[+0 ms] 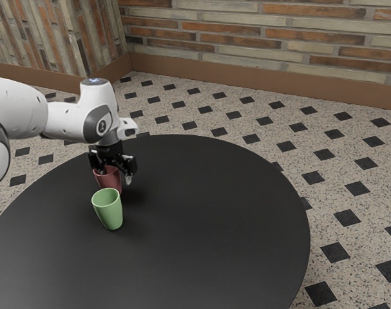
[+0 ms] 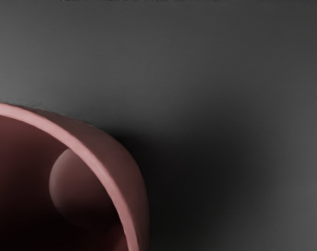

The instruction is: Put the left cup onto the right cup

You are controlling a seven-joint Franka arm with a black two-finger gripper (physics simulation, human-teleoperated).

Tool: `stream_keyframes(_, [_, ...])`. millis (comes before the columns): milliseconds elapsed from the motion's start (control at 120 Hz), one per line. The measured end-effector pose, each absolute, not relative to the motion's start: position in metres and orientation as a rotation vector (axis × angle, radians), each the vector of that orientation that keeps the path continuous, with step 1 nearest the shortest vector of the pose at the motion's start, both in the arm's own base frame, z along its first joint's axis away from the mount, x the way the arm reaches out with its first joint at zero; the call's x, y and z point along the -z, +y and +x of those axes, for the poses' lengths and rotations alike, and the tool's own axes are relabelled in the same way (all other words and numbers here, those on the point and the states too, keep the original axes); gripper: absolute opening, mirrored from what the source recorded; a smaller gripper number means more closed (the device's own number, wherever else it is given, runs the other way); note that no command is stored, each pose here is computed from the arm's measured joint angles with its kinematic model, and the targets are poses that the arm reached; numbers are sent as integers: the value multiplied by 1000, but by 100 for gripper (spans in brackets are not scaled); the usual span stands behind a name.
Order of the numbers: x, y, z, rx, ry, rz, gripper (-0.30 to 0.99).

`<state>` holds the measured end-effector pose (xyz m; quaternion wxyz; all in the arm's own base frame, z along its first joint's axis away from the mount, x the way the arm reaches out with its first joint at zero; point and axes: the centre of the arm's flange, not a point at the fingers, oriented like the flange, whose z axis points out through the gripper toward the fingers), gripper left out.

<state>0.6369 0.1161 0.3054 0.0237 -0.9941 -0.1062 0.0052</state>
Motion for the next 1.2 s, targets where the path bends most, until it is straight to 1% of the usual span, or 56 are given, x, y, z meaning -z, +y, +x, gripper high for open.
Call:
stream_keyframes(125, [-305,117,637,-11,-341,-3078,25])
stream_keyframes(183, [-305,117,637,-10,-348,-3078,16])
stream_keyframes(267, [-305,116,637,-9,-358,-3077,6])
stream_keyframes(367, [-306,112,638,-10,-362,-3076,-1])
stream_keyframes(583, [-305,109,637,-16,-376,-3070,-8])
stream_keyframes(1008, [-316,109,636,-18,-415,-3055,-9])
stream_keyframes(1075, [-326,106,636,-14,-406,-3050,-9])
stream_keyframes(1200, [-364,98,634,9,-388,-3036,-9])
